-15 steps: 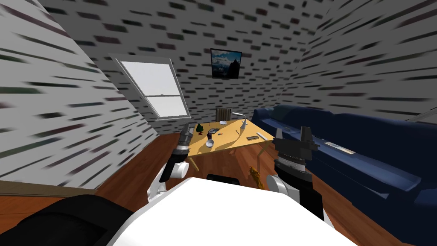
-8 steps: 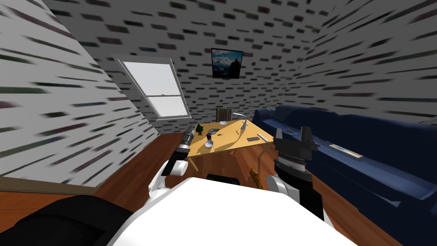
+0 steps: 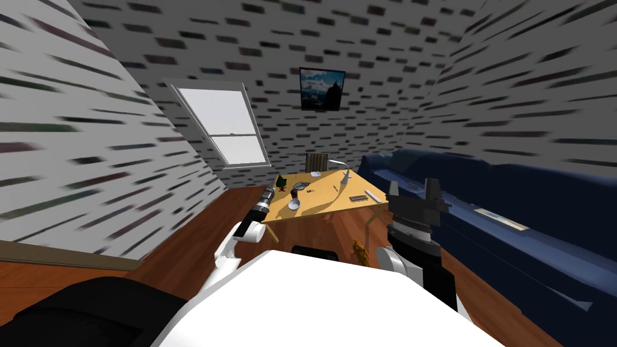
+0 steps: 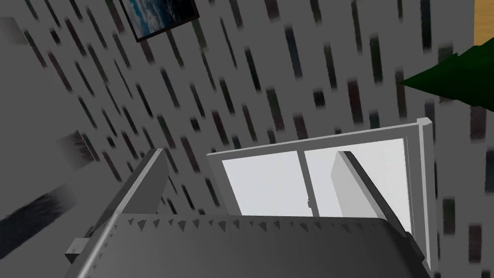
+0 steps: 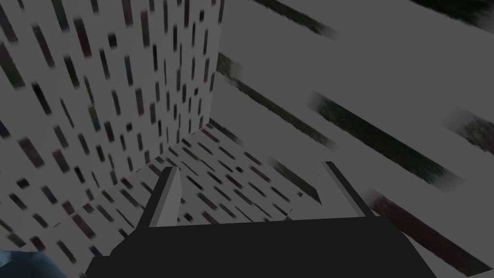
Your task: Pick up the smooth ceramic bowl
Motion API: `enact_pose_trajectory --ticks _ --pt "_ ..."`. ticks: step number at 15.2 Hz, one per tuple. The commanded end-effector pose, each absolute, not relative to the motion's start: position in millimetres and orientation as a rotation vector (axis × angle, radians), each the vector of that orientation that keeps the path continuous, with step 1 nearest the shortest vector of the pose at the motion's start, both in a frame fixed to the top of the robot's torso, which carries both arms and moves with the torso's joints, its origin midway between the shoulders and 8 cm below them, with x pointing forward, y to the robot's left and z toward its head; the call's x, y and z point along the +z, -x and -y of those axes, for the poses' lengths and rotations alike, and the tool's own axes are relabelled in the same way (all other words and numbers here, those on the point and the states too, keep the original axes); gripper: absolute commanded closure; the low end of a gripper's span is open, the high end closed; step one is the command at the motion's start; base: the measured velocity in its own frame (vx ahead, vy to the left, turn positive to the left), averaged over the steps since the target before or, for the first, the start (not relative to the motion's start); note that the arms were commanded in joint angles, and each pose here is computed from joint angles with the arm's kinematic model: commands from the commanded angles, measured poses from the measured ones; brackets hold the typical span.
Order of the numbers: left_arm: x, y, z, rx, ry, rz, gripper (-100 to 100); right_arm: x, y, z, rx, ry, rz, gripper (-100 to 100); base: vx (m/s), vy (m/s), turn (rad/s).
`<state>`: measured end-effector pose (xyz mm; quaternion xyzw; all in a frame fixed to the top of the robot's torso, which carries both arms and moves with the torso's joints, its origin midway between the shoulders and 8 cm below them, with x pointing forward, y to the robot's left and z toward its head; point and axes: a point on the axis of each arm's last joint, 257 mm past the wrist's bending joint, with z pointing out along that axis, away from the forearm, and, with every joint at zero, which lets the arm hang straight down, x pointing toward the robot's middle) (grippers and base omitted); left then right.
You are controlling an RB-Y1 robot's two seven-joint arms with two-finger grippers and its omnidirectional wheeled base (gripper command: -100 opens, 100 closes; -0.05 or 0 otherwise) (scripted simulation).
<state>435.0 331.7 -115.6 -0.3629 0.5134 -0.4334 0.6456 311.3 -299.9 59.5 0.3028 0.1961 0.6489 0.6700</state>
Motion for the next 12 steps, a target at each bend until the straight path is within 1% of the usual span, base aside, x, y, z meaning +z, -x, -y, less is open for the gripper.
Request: enact_pose_trajectory --ticks 1,2,4,5,7,8,12 --pt "-125.6 -440.0 -336.6 -0.966 0.847 -1.194 -100 59.5 -311.3 299.9 1.462 -0.682 -0.442 0 0.034 -0.036 0.016" --pt "-141.1 -446.6 -344.6 -0.936 0.876 -1.229 -100 59.5 -311.3 299.9 1.462 -0.682 -0.442 0 0.032 -0.036 0.04" --pt "-144.7 -447.0 -345.2 -0.929 0.886 -1.24 -100 59.5 -311.3 299.9 1.462 -0.682 -0.442 0 0.033 -0.032 0.028" --pt "-160.0 -452.8 -353.4 -0.899 0.916 -1.272 -100 59.5 -311.3 299.9 1.462 -0.682 -0.442 0 0.035 -0.033 0.041" --pt "-164.2 -453.1 -354.1 -0.892 0.927 -1.284 -100 59.5 -311.3 299.9 1.462 -0.682 -0.442 0 0.038 -0.034 0.031" --pt "-180.4 -458.1 -362.4 -0.86 0.961 -1.318 -100 59.5 -311.3 299.9 1.462 -0.682 -0.442 0 0.037 -0.033 0.038" --pt "-203.9 -462.0 -371.7 -0.817 1.015 -1.371 -100 59.5 -311.3 299.9 1.462 -0.682 -0.442 0 0.044 -0.048 0.042"
